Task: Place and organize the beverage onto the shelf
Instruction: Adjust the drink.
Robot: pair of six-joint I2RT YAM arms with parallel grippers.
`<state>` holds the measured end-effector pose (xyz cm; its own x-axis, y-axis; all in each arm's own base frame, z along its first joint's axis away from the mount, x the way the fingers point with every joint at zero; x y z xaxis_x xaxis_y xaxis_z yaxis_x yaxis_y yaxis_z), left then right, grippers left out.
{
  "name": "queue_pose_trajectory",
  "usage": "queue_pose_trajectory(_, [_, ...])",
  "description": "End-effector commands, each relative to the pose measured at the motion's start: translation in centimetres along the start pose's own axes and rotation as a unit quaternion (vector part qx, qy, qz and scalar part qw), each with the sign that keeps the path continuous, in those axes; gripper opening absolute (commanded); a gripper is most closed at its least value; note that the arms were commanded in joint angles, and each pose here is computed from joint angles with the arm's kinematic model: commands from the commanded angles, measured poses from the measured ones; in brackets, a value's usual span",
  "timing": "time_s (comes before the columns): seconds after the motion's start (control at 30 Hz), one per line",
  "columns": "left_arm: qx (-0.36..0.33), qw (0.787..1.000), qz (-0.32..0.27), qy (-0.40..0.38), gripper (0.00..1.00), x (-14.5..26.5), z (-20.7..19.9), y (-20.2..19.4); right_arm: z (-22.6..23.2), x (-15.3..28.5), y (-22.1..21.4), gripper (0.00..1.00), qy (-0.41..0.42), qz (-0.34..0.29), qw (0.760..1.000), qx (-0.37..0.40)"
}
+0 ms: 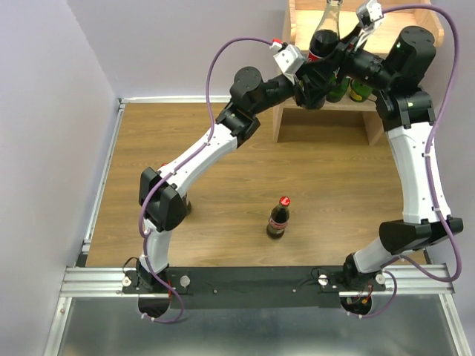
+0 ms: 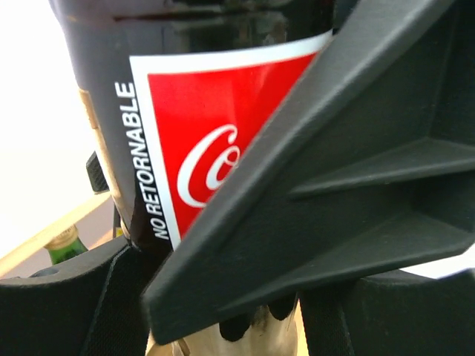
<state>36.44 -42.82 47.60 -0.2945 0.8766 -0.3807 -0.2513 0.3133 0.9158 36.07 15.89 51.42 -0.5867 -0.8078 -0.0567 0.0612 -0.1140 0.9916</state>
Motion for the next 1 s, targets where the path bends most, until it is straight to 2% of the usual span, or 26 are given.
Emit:
queue_pose_trajectory(0.0, [-0.069, 0.982, -0.175, -0.023, 0.0, 0.8, -2.5, 13.2, 0.1, -1.1, -3.4, 0.65, 0.009, 0.047, 0.999, -0.017])
queue_pose_trajectory(0.03, [-0.068, 0.982, -0.175, -0.021, 0.0, 0.8, -2.4, 13.2, 0.2, -1.1, -3.5, 0.47, 0.011, 0.048, 0.999, -0.015])
queue_pose_trajectory(0.1, [-0.067, 0.981, -0.178, -0.021, 0.0, 0.8, -2.5, 13.4, 0.4, -1.1, -3.5, 0.32, 0.016, 0.048, 0.999, -0.013])
queue_pose_trajectory(0.13, [-0.066, 0.982, -0.177, -0.02, 0.0, 0.9, -2.4, 13.3, 0.7, -1.0, -3.2, 0.2, 0.02, 0.045, 0.999, -0.008])
queue_pose_trajectory(0.2, [-0.065, 0.981, -0.181, -0.019, 0.0, 1.0, -2.5, 13.3, 0.9, -0.7, -2.8, 0.1, 0.019, 0.04, 0.999, 0.0])
queue_pose_trajectory(0.23, [-0.058, 0.982, -0.177, -0.019, 0.0, 1.0, -2.4, 12.7, 1.0, -0.6, -2.6, 0.0, 0.017, 0.039, 0.999, 0.001])
queue_pose_trajectory(0.4, [-0.032, 0.981, -0.191, -0.026, 0.0, 1.5, -2.6, 11.8, 0.8, 0.2, -1.6, 0.01, -0.009, 0.026, 0.999, 0.039])
queue_pose_trajectory(0.5, [-0.005, 0.981, -0.191, -0.032, 0.02, 1.4, -2.5, 10.2, 0.6, 0.1, -1.9, 0.0, -0.017, 0.028, 0.999, 0.037])
queue_pose_trajectory(0.53, [0.002, 0.981, -0.191, -0.033, 0.1, 1.3, -2.4, 9.9, 0.3, 0.2, -1.9, 0.01, -0.028, 0.027, 0.999, 0.038])
queue_pose_trajectory(0.63, [0.019, 0.98, -0.194, -0.044, 0.21, 1.1, -2.3, 8.8, 0.1, 0.2, -2.1, 0.0, -0.034, 0.023, 0.998, 0.044])
queue_pose_trajectory(0.97, [0.041, 0.977, -0.188, -0.091, 0.42, 1.3, -3.0, 6.2, -0.8, -0.2, -3.5, 0.0, -0.047, 0.024, 0.998, 0.035])
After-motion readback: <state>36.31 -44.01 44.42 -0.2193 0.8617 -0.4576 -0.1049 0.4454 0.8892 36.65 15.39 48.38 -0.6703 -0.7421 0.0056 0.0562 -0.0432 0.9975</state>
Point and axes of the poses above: each gripper's point midway between its finger pads, its own x axis back along the fingers, its own z axis along the line the jaws close on, y = z × x, the point moved 4 cm from there along x, back along the fingers, and after that the axes turned 5 degrees about -x, right-handed, at the moved point
